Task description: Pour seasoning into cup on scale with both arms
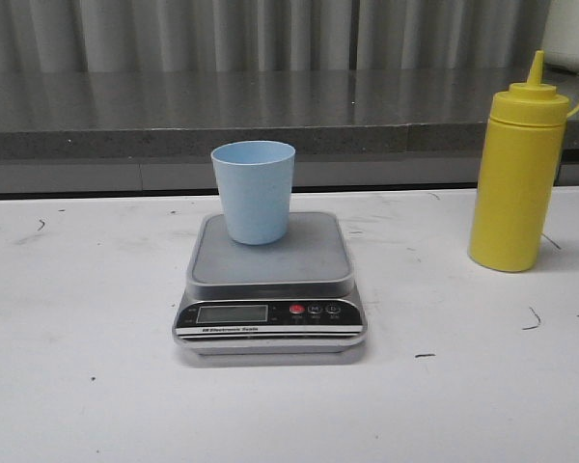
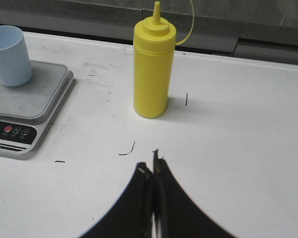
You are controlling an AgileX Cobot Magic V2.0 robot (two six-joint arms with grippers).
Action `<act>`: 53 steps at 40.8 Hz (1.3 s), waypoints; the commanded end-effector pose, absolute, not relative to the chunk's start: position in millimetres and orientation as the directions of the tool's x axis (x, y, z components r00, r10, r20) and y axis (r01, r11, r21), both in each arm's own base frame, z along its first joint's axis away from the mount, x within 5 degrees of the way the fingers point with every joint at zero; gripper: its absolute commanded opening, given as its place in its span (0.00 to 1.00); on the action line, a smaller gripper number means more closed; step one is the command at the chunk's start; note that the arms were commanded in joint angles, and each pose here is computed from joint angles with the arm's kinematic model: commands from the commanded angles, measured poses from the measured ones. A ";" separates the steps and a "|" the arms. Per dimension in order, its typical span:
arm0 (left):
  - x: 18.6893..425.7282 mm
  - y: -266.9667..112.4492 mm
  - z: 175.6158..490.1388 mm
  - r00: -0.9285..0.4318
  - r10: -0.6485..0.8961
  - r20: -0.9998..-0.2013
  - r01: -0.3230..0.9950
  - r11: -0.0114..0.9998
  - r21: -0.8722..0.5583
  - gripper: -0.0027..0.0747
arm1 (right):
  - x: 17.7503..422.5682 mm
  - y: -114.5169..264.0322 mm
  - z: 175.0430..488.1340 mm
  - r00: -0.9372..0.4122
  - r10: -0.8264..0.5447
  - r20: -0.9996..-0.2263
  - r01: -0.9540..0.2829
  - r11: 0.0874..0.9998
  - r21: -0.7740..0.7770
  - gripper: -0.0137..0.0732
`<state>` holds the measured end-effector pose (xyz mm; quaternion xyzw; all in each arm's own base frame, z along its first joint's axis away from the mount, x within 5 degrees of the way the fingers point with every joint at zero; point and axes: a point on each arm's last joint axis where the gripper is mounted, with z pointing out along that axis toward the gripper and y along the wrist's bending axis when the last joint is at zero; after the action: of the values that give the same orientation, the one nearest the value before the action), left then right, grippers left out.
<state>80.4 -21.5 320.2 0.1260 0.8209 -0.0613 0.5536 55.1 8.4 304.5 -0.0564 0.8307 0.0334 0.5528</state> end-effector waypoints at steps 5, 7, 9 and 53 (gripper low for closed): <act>69.6 -11.8 298.3 -0.048 -0.009 -0.999 0.171 0.985 -0.017 0.01 | 56.5 8.5 319.6 -0.293 -0.052 -0.955 -0.131 0.991 -0.014 0.03; 66.1 -9.8 282.9 -0.012 -0.054 -0.998 0.148 0.987 -0.055 0.01 | 56.5 8.5 319.6 -0.293 -0.052 -0.955 -0.131 0.991 -0.014 0.03; 63.7 -7.9 271.2 0.033 -0.096 -0.995 0.127 0.988 -0.091 0.01 | 56.5 8.5 319.6 -0.293 -0.052 -0.955 -0.131 0.991 -0.014 0.03; 54.3 -0.8 212.9 0.155 -0.112 -0.981 0.032 0.994 -0.108 0.01 | 56.4 8.5 319.6 -0.293 -0.052 -0.955 -0.131 0.991 -0.014 0.03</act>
<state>56.4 -1.1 209.1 -0.0258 0.6817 -0.0420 0.7300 55.1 8.4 304.4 -0.0565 0.8309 0.0334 0.5525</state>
